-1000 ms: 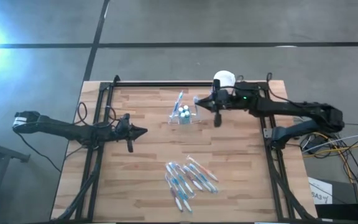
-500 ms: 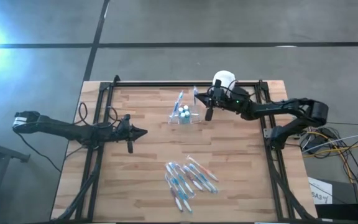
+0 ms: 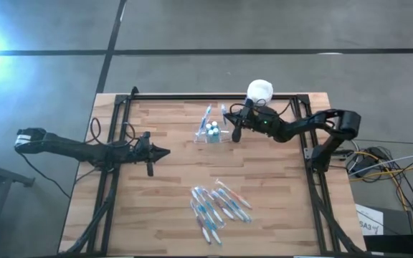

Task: Pick & Place toothbrushing station
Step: Put the blue toothbrush into the transparent organizer

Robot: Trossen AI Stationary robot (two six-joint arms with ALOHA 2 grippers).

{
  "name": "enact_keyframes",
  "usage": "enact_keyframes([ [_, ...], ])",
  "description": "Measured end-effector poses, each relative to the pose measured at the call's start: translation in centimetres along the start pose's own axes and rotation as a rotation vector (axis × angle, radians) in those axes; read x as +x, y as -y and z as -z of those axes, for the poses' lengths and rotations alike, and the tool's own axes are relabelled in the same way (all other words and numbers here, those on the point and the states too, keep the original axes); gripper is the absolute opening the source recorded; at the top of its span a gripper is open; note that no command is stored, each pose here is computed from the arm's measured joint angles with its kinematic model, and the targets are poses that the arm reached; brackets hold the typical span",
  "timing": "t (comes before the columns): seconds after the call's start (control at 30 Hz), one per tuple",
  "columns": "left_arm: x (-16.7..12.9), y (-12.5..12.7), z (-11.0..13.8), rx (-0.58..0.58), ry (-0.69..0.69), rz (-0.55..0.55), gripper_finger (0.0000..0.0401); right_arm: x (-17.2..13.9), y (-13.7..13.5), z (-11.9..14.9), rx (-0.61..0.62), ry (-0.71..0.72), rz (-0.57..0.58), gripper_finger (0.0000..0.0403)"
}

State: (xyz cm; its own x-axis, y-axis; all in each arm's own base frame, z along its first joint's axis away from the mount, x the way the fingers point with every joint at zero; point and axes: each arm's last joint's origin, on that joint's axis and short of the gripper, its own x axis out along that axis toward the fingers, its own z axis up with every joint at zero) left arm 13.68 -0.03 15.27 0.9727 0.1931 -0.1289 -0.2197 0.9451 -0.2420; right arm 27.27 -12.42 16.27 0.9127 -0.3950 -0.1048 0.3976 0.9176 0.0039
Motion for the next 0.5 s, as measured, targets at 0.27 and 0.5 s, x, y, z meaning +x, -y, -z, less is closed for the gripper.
enact_keyframes([
  [0.27, 0.0, 0.0, 0.0, 0.001, 0.0, 0.0, 0.001, 0.28, 0.0, 0.94, 0.0, -0.036, -0.002, 0.0008],
  [0.5, 0.0, -0.01, 0.02, 0.001, -0.002, -0.001, 0.001, 0.04, -0.31, 0.46, 0.012, -0.042, -0.091, 0.001],
])
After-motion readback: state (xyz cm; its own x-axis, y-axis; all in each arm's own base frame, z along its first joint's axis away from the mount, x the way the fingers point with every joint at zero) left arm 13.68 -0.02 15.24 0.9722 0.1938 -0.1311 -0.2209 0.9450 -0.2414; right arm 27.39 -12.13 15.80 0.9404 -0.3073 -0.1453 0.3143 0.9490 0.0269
